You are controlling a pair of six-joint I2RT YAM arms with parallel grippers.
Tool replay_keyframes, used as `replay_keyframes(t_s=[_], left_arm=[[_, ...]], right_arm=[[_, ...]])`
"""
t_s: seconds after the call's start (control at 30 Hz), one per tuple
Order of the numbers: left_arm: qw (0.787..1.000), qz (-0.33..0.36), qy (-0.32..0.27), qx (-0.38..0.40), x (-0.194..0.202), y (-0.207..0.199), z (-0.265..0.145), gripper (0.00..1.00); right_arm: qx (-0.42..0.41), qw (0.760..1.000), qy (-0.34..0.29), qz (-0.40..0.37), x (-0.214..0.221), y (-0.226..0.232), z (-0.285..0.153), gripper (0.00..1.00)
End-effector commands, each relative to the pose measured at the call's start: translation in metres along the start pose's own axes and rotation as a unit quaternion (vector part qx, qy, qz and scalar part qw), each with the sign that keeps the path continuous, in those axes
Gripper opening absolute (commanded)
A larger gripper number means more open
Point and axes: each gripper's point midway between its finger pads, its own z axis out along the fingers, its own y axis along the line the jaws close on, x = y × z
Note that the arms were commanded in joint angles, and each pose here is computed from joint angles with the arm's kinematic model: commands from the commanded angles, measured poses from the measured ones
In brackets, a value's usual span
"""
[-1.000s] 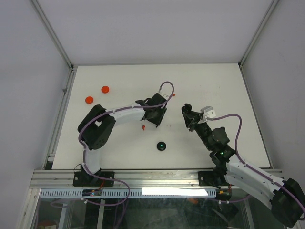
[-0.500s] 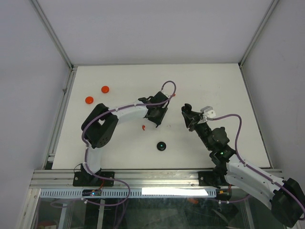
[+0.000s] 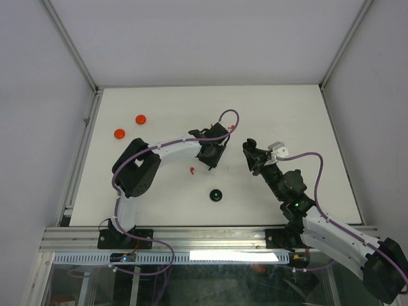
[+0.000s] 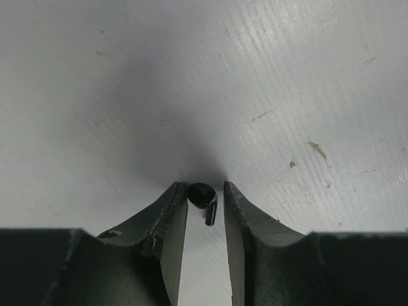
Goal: Insert the wireless bluetooth earbuds into the charging case
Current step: Pick up the earbud from the center of the board.
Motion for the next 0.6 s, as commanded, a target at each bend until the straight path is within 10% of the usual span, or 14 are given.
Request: replay_keyframes(t_s=[0.0,0.57], left_arm=[[0.999,0.014,0.031,-0.007,0.014,-0.004,0.002,0.3],[0.999,0.011,-0.008,-0.049,-0.002,0.009,-0.019,0.14]], right_arm=[[0.002,1.0,-0.019,0.009,-0.01,0.0,0.002,0.0],[-0.011,1.0,-0.016,0.007,-0.009,0.006,0.005,0.0]])
